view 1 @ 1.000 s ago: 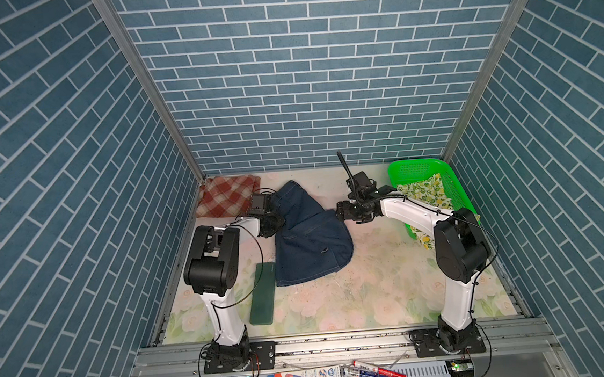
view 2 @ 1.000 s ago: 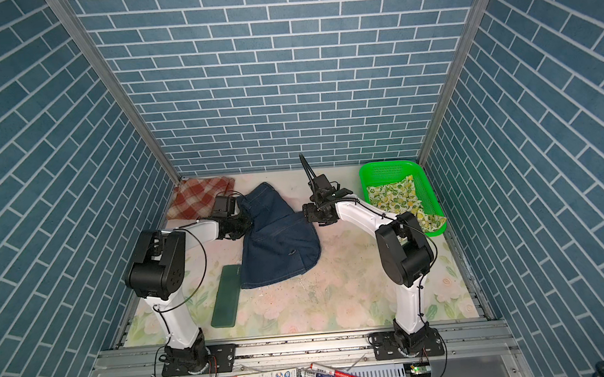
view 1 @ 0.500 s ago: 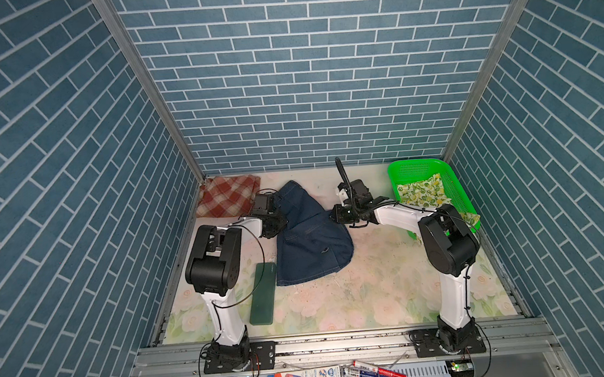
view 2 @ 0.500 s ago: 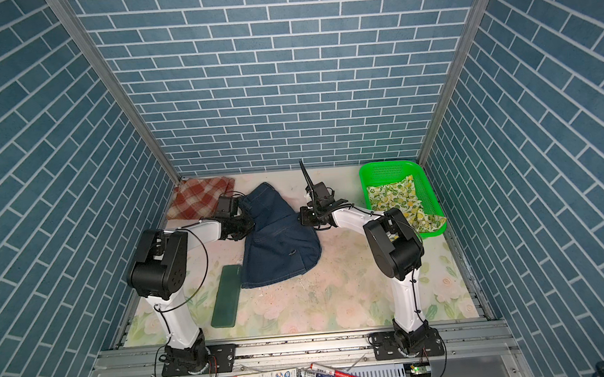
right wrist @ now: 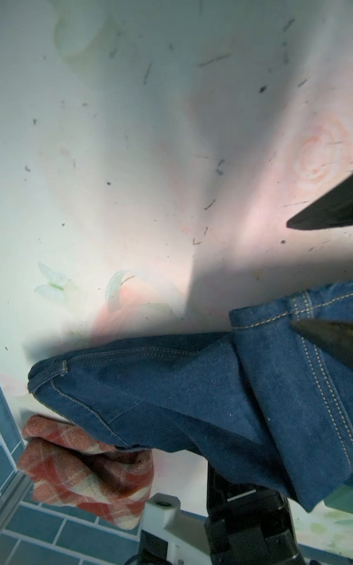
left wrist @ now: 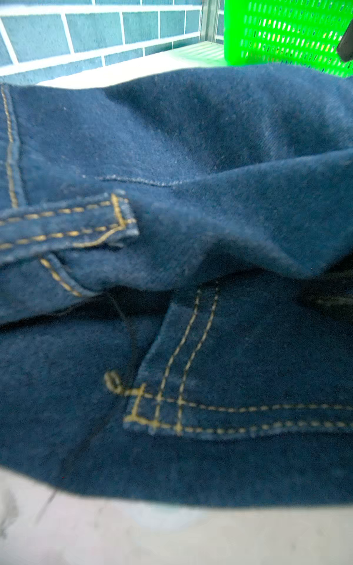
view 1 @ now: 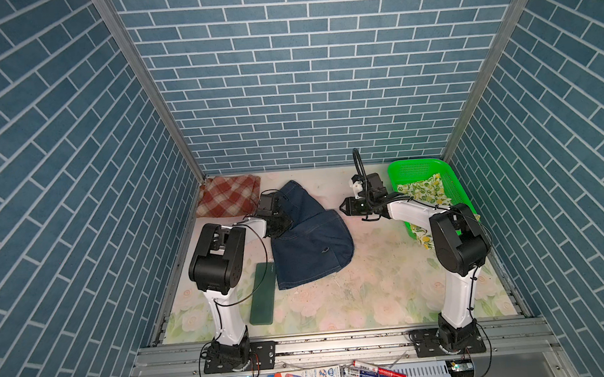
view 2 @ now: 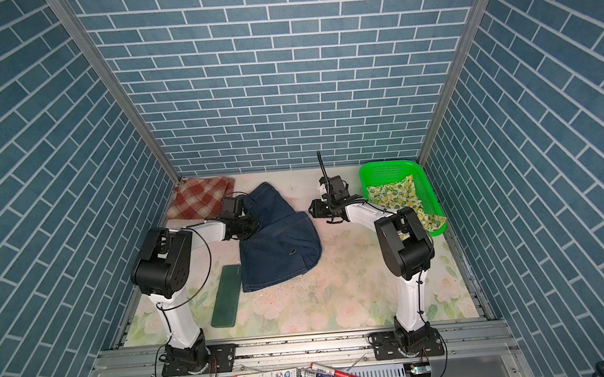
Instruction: Fold and stack the skirts
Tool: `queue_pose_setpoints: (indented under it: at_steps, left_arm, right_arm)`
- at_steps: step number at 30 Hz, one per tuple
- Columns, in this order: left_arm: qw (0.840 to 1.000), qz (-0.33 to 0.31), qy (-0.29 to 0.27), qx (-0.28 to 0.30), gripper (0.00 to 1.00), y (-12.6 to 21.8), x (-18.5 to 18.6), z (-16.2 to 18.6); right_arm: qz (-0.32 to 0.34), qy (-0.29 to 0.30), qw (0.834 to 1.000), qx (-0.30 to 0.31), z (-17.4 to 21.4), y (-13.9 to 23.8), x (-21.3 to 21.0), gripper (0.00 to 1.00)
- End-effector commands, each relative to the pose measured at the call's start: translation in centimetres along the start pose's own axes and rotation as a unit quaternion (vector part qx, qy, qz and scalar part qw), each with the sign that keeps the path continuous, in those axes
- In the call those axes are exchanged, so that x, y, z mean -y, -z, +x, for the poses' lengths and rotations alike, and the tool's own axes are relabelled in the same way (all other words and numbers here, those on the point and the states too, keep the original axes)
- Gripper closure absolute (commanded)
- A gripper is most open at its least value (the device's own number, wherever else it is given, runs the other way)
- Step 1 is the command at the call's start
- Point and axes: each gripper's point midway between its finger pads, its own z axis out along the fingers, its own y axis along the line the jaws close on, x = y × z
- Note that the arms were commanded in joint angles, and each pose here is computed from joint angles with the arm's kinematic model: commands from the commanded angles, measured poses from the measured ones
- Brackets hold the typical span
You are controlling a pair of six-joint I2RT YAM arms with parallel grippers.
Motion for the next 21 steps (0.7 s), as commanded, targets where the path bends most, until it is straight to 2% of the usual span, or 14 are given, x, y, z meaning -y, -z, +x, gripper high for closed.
queue_pose_setpoints:
  at_steps: [1,6,12,14,16,17,21]
  left_arm:
    - [0.999,-0.024,0.006,-0.032,0.86,-1.1,-1.6,2.0]
    - [0.999,-0.028,0.003,-0.031,0.86,-1.0,-1.7,1.9]
    - [0.999,-0.03,0.003,-0.033,0.86,-1.1,-1.8,2.0]
    - [0.999,-0.031,0.003,-0.033,0.86,-1.2,-1.9,2.0]
    - [0.999,-0.032,0.004,-0.036,0.86,-1.3,-2.0,2.1]
    - [0.999,-0.032,0.003,-0.035,0.86,-1.3,-1.9,2.1]
    - [0.999,-0.028,0.005,-0.038,0.86,-1.4,-1.6,2.1]
  right_arm:
    - [-0.03,0.004,0.999,-0.02,1.6,-0.1,-0.3,0.38]
    - [-0.076,-0.007,0.997,-0.029,2.7,-1.6,-1.5,0.32]
    - [-0.108,0.005,0.993,-0.053,4.4,-3.6,-3.8,0.34]
    - [-0.114,0.008,0.992,-0.061,4.9,-4.2,-4.2,0.5]
    - [-0.108,0.012,0.993,-0.054,4.8,-4.2,-4.2,0.87]
    - [-0.101,0.013,0.994,-0.044,4.5,-3.9,-4.1,1.0]
    - [-0.057,0.013,0.998,-0.01,2.0,-1.9,-1.9,1.0]
